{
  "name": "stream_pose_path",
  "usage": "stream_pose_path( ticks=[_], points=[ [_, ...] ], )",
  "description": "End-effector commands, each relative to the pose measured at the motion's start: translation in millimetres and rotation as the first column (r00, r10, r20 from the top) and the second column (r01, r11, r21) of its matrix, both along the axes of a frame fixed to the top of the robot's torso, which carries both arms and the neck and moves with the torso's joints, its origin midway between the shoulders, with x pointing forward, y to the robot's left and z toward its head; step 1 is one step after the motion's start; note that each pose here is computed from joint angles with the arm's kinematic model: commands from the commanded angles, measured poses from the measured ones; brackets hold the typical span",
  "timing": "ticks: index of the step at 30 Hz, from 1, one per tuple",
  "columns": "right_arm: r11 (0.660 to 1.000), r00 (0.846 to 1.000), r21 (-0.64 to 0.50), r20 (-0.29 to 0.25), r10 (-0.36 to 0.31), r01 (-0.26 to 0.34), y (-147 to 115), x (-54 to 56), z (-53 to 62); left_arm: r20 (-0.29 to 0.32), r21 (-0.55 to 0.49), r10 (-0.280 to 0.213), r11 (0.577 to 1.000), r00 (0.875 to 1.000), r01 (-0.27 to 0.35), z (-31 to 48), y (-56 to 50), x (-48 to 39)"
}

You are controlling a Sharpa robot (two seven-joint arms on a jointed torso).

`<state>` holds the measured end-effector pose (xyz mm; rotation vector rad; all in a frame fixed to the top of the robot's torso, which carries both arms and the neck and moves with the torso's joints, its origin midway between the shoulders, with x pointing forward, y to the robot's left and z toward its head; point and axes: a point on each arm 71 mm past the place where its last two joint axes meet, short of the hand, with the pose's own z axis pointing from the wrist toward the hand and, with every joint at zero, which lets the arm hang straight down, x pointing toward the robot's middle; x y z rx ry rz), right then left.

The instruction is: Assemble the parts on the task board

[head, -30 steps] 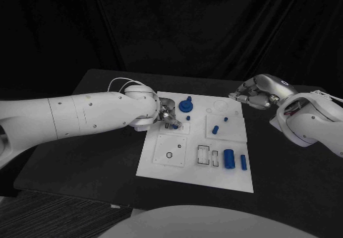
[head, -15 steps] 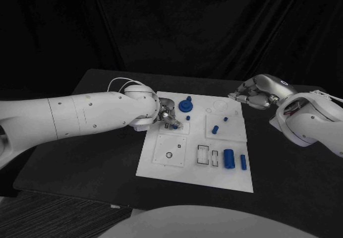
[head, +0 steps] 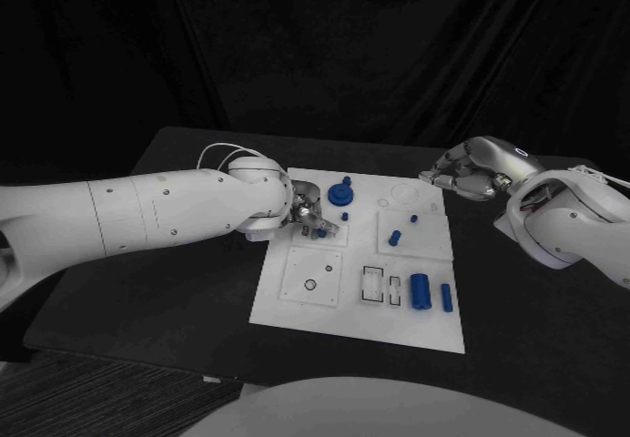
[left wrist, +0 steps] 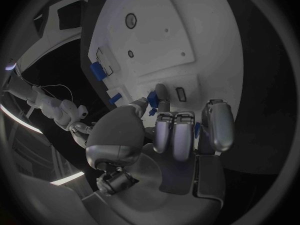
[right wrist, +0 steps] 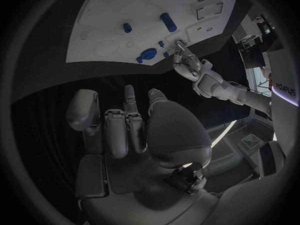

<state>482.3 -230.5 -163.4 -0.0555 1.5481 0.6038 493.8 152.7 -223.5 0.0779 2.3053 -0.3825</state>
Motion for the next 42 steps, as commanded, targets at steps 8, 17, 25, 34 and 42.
stream_pose_path(
  ticks=[8, 17, 25, 34, 42],
  points=[
    [1.0, 1.0, -0.008, -0.01, -0.016, 0.015, -1.7, -0.1, -1.7, -0.023, 0.002, -0.014, 1.0, 1.0, 0.014, -6.3, -1.0, -2.9],
    [1.0, 1.0, -0.008, -0.012, -0.016, 0.016, -1.8, -0.3, -1.8, -0.021, -0.008, -0.024, 1.0, 0.999, 0.024, -6.2, -1.9, -2.6],
    [1.0, 1.0, -0.009, -0.012, -0.017, 0.017, -2.1, -0.2, -1.8, -0.015, -0.021, -0.03, 0.999, 0.999, 0.03, -5.6, -2.6, -2.4],
    [1.0, 1.0, -0.009, -0.012, -0.017, 0.017, -2.1, -0.2, -2.0, 0.003, -0.038, -0.022, 0.999, 1.0, 0.022, -4.3, -1.7, -2.1],
    [1.0, 1.0, -0.009, -0.013, -0.019, 0.019, -3.2, -0.2, -2.5, 0.028, -0.053, 0.0, 0.999, 1.0, 0.001, -2.5, 0.8, -1.6]
  ],
)
